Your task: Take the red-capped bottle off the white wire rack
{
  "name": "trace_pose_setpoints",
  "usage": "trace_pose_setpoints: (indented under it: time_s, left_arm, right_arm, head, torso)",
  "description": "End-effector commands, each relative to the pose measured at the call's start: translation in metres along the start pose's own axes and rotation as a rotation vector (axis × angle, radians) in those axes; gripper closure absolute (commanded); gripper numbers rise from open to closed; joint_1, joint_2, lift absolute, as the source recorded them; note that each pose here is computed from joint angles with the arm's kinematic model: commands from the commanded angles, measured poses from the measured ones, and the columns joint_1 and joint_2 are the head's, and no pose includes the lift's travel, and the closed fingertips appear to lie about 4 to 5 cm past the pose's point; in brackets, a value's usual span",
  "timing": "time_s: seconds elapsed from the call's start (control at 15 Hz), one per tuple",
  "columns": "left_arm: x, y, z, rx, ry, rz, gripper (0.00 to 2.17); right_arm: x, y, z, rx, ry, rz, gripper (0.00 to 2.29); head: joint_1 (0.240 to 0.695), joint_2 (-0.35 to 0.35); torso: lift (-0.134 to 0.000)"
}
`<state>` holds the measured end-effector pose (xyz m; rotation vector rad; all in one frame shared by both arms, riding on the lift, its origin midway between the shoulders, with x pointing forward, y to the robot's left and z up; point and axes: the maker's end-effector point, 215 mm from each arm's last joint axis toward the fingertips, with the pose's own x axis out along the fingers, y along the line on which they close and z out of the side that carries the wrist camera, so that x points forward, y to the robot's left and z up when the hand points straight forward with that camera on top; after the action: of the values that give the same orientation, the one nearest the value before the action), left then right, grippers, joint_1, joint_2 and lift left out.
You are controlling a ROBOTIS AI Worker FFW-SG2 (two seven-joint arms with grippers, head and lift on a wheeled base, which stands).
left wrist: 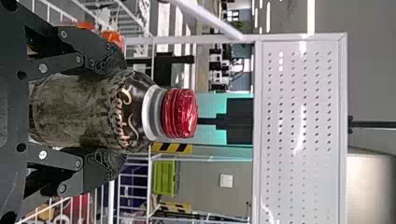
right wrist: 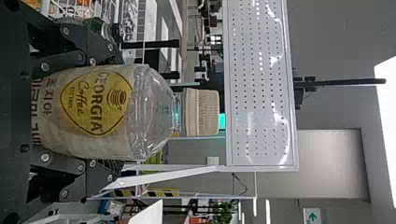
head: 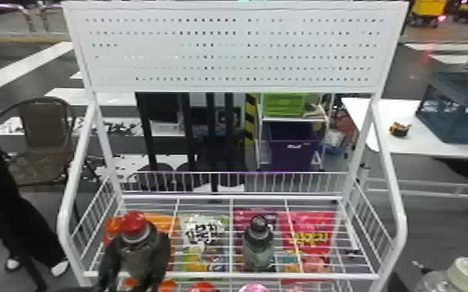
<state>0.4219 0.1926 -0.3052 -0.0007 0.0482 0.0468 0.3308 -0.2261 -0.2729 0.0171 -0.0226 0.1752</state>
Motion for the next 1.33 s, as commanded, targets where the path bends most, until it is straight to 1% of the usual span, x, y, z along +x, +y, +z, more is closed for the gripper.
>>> trace_pose_setpoints:
  time_s: [0.0, 0.2, 0.4, 1.0, 1.2, 1.27]
  left_arm:
    - [-0.013, 0.031, 0.018, 0.023, -0.020, 0.040, 1.92]
    - [-0.016, 0.073, 0.024, 0.056, -0.024, 0.099, 1.92]
    - [-0.013, 0.104, 0.024, 0.072, -0.019, 0.142, 1.92]
    - [-0.017, 0.102, 0.027, 0.064, -0.022, 0.143, 1.92]
    - [-0.018, 0.102, 0.026, 0.064, -0.019, 0.143, 1.92]
    - [-0.019, 0.102, 0.025, 0.066, -0.018, 0.141, 1.92]
  right_arm:
    - [0.000, 0.001, -0.001, 0.000, 0.001, 0.000, 1.43]
    - [0.000, 0.000, -0.003, 0.003, 0.004, -0.002, 1.43]
    - [-0.002, 0.002, -0.004, 0.008, 0.004, 0.000, 1.43]
    - [-0.007, 0.004, 0.004, 0.010, -0.021, 0.001, 1.43]
    - [-0.008, 0.005, 0.003, 0.011, -0.016, 0.001, 1.43]
    - [-0.009, 0.005, 0.007, 0.006, -0.029, 0.002, 1.43]
  head:
    - [0.499, 0.000]
    - [0.499, 0.000]
    - [0.499, 0.000]
    - [0.499, 0.000]
    - [0.499, 0.000]
    - [0.499, 0.000]
  torso:
    - [0.000]
    - [0.000]
    - [0.000]
    - [0.000]
    - [0.000]
    - [0.000]
